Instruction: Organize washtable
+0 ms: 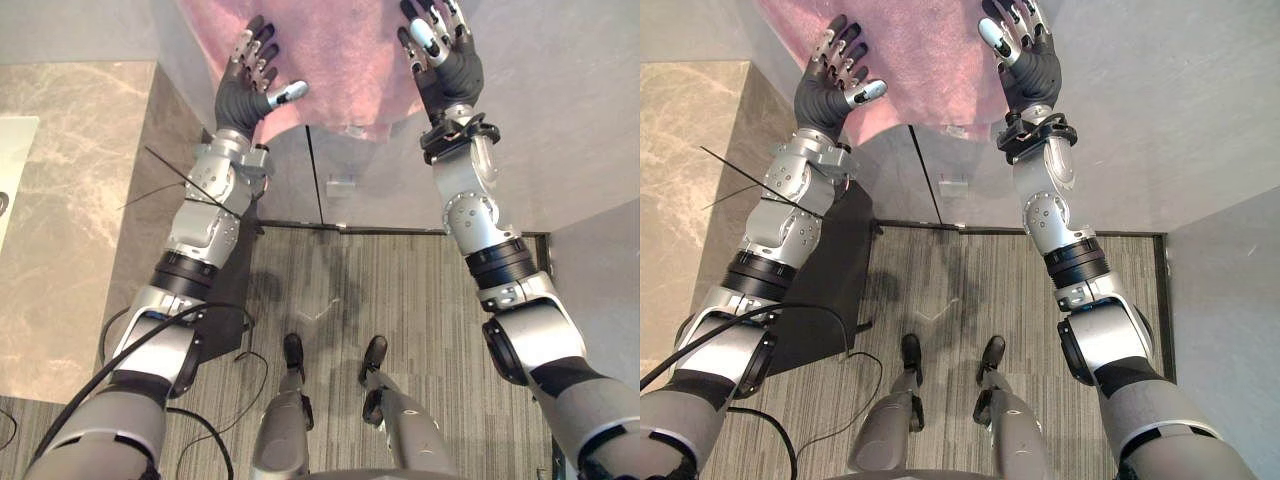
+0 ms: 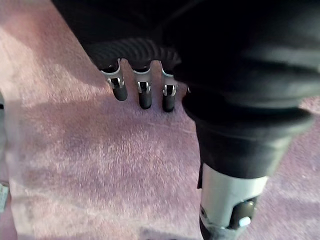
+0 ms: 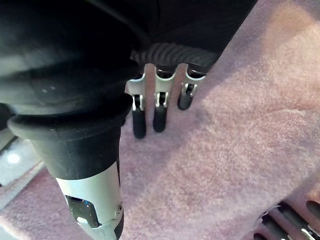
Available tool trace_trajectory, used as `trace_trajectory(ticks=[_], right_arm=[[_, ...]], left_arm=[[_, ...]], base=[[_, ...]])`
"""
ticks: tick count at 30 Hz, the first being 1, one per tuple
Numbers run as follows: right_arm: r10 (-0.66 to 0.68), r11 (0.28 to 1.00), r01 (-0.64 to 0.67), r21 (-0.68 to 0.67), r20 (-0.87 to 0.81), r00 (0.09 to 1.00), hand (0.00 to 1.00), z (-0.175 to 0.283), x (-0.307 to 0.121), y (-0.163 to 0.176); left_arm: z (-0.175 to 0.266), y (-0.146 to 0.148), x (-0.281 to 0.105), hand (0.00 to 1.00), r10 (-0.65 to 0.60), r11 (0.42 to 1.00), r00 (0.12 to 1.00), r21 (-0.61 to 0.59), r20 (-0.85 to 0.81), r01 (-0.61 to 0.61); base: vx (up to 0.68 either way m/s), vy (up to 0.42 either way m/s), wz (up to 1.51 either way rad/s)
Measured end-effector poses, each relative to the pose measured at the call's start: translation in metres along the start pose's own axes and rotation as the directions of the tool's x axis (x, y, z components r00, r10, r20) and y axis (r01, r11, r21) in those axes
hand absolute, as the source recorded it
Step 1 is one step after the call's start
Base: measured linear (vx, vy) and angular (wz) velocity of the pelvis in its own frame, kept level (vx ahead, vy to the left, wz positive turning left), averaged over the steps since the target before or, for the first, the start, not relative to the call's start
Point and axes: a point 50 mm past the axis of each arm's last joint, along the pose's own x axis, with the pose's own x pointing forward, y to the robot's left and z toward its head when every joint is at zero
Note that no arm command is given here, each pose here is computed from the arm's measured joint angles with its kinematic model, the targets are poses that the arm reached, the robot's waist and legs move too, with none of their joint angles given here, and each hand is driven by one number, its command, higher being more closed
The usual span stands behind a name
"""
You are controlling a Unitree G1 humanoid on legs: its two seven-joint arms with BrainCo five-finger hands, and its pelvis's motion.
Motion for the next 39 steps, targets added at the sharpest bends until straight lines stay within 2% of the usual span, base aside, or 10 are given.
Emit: trace_trajectory(ticks=[12, 15, 18, 21, 25, 28, 30, 32, 37, 39], right_arm=[[-0.033, 0.999, 0.032, 0.035, 0.040, 0.999, 0.00, 0.004, 0.001, 0.000], [-0.083, 0.996, 0.083, 0.027, -0.003, 0.997, 0.00, -0.009, -0.013, -0.018], [-0.174, 0.985, 0.170, -0.039, -0.135, 0.976, 0.00, -0.039, -0.053, -0.056], [-0.293, 0.953, 0.247, -0.173, -0.336, 0.895, 0.00, -0.071, -0.127, -0.106], [-0.451, 0.892, 0.326, -0.313, -0.567, 0.689, 0.00, -0.098, -0.248, -0.145], [-0.586, 0.806, 0.440, -0.395, -0.638, 0.500, 0.00, -0.106, -0.329, -0.158], [-0.659, 0.732, 0.494, -0.468, -0.672, 0.339, 0.00, -0.110, -0.384, -0.160], [-0.694, 0.678, 0.536, -0.504, -0.678, 0.240, 0.00, -0.111, -0.413, -0.160], [-0.727, 0.588, 0.561, -0.582, -0.685, 0.051, 0.00, -0.118, -0.465, -0.145], [-0.738, 0.547, 0.574, -0.610, -0.675, -0.014, 0.00, -0.118, -0.482, -0.139]], left_arm=[[0.013, 0.033, 0.007, 0.00, 0.171, 0.985, 0.985, 0.023, 0.034, -0.172], [-0.004, 0.039, -0.005, 0.00, 0.182, 0.983, 0.983, 0.033, -0.017, -0.182], [-0.041, 0.057, -0.043, 0.00, 0.208, 0.978, 0.969, 0.047, -0.136, -0.203], [-0.096, 0.073, -0.112, 0.00, 0.245, 0.969, 0.906, 0.075, -0.345, -0.234], [-0.150, 0.075, -0.229, 0.00, 0.298, 0.946, 0.729, 0.087, -0.616, -0.313], [-0.176, 0.060, -0.322, 0.00, 0.325, 0.906, 0.514, 0.105, -0.794, -0.410], [-0.185, 0.048, -0.385, 0.00, 0.358, 0.837, 0.328, 0.145, -0.874, -0.528], [-0.189, 0.043, -0.420, 0.00, 0.382, 0.772, 0.194, 0.197, -0.904, -0.604], [-0.171, 0.022, -0.514, 0.00, 0.413, 0.593, -0.169, 0.405, -0.895, -0.696], [-0.164, 0.013, -0.533, 0.00, 0.413, 0.515, -0.238, 0.441, -0.879, -0.735]], base=[[0.00, 0.002, 0.01], [0.01, 0.005, 0.01], [0.05, 0.019, 0.05], [0.07, 0.017, -0.12], [0.09, 0.012, -0.02], [0.11, 0.005, 0.06], [0.05, 0.016, 0.42], [0.00, 0.008, 0.68], [-0.02, -0.040, 0.54], [0.02, -0.051, 0.15]])
